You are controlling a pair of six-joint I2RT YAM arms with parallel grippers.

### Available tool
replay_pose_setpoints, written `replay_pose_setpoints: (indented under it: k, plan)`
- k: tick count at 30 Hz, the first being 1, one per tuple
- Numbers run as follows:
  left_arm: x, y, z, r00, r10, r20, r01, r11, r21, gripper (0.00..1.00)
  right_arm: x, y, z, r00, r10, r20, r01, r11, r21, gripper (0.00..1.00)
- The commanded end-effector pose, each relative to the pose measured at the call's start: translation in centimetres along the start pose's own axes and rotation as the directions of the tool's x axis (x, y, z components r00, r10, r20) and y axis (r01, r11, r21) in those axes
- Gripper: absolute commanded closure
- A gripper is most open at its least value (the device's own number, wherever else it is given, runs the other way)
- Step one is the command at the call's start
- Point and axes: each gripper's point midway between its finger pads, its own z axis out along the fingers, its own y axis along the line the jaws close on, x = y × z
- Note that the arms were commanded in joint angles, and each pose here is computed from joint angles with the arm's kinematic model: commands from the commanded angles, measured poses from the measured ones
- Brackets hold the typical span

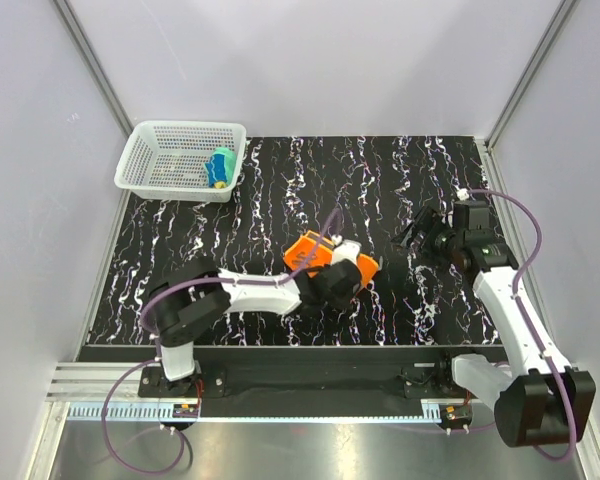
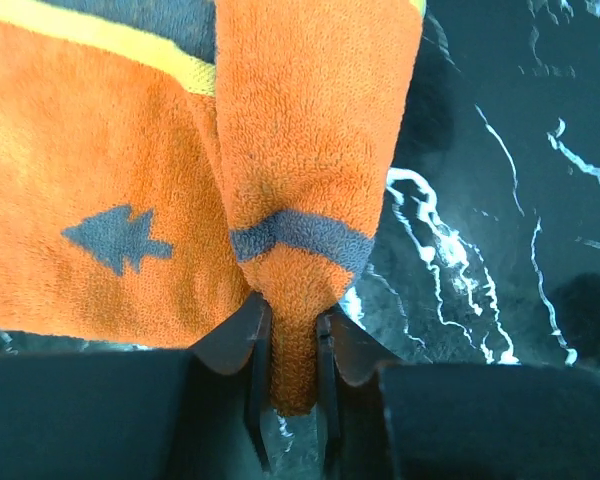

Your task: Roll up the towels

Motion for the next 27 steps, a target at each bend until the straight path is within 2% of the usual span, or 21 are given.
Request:
replay_pose_setpoints:
  k: [1,2,4,5,7,10,12,14,16,17,19,21,27]
  plan:
    - [-2.8,-1.9,-1.6,0.982,-0.191,0.0,0.188,0.968,0.169,1.0,1.1,1.8,-0.4,1.0,-0.011,-0.018,0.008,0.991,-0.133,0.09]
    - [-2.2,-2.3,-2.2,0.971,-0.234,-0.056,0.241,0.945,0.223,1.0,1.9,2.2,-0.5,0.999,-0.014,-0.045,0.006,0.985,-0.17,0.09]
    - [-3.3,-1.7,-2.0,0.949,-0.308,-0.069,0.315,0.907,0.279,1.0,2.9,2.1,0.0,0.998,0.007,-0.058,-0.02,0.977,-0.211,0.08]
    - [-2.4,-1.7,-2.3,0.94,-0.319,-0.118,0.34,0.888,0.308,1.0,3.6,2.5,0.0,0.997,0.006,-0.08,-0.025,0.969,-0.246,0.08]
    - [-3.6,-1.5,-2.2,0.916,-0.382,-0.125,0.401,0.845,0.354,1.0,4.7,2.0,0.7,0.994,0.027,-0.103,-0.054,0.963,-0.264,0.08]
    - [-3.1,-1.3,-2.1,0.886,-0.431,-0.171,0.462,0.794,0.396,1.0,6.2,1.7,1.4,0.986,0.054,-0.157,-0.099,0.952,-0.291,0.08]
    - [-2.1,-1.3,-2.0,0.852,-0.468,-0.234,0.523,0.742,0.419,1.0,7.0,1.7,1.9,0.982,0.062,-0.178,-0.118,0.939,-0.324,0.08]
    - [-3.5,-2.4,-2.4,0.825,-0.508,-0.247,0.554,0.644,0.528,1.0,7.7,1.6,2.4,0.977,0.084,-0.195,-0.148,0.93,-0.337,0.08]
    - [-3.9,-3.1,-2.6,0.809,-0.519,-0.275,0.571,0.583,0.578,1.0,7.8,1.3,2.8,0.977,0.091,-0.193,-0.153,0.929,-0.337,0.08]
    - [-3.3,-3.4,-2.4,0.787,-0.525,-0.324,0.603,0.546,0.581,1.0,7.9,1.4,3.0,0.977,0.089,-0.191,-0.152,0.927,-0.344,0.08]
    - [-4.0,-4.0,-2.7,0.783,-0.523,-0.336,0.602,0.505,0.618,1.0,8.1,1.3,3.7,0.978,0.09,-0.19,-0.152,0.926,-0.347,0.08]
    - [-3.7,-4.2,-2.4,0.768,-0.527,-0.364,0.623,0.483,0.615,1.0,8.7,1.0,4.6,0.977,0.075,-0.202,-0.14,0.934,-0.33,0.08]
    - [-4.2,-4.7,-2.3,0.771,-0.495,-0.4,0.623,0.457,0.635,1.0,11.2,0.0,7.3,0.97,0.046,-0.238,-0.109,0.96,-0.258,0.11]
